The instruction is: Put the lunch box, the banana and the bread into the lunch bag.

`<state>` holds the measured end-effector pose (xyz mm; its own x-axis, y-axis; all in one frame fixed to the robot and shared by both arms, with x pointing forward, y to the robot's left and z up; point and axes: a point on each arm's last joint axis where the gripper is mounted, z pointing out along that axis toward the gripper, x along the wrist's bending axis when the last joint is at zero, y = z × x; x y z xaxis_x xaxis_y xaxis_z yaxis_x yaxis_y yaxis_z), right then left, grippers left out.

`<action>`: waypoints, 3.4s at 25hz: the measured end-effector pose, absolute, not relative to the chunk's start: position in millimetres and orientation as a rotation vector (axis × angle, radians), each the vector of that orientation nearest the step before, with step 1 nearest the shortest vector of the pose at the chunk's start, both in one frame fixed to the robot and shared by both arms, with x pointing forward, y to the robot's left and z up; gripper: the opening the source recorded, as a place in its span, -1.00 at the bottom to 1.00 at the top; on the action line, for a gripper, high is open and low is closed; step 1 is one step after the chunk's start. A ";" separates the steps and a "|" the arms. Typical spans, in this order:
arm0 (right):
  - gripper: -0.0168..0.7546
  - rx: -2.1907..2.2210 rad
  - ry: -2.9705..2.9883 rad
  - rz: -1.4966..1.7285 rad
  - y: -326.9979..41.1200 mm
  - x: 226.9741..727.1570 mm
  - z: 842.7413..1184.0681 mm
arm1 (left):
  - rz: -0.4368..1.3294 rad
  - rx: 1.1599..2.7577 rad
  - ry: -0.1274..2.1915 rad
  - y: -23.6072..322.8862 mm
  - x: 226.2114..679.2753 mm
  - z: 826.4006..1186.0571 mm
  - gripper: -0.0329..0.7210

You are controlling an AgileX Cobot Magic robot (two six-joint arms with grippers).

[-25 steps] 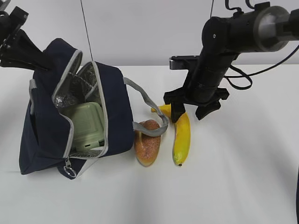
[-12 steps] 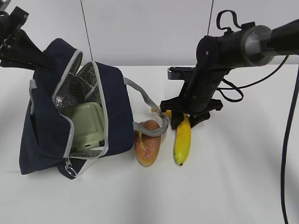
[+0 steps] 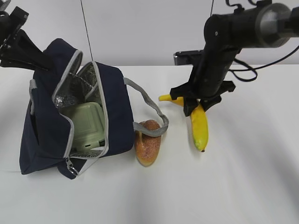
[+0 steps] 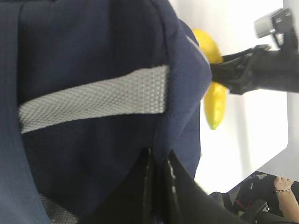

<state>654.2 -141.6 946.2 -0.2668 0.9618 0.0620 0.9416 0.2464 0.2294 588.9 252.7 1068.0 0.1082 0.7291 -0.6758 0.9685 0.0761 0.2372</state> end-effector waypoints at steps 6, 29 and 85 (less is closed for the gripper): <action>-0.11 1.803 2.368 0.256 -169.1 662.7 1006.9 | -0.445 1.704 1.672 252.6 588.9 1068.1 -0.95; -0.10 1.525 2.736 0.562 -19.4 603.6 1045.2 | -0.463 1.676 1.663 250.9 589.4 1069.9 -0.95; 0.58 1.636 2.639 0.333 -85.8 542.8 1055.7 | -0.466 1.670 1.661 250.8 589.6 1070.3 -0.95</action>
<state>542.8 -85.8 1055.7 -0.4508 0.8875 0.0957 0.8834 0.4282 0.1902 589.6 250.8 1070.3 0.1023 0.7052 -0.7016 0.9673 0.0940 0.2356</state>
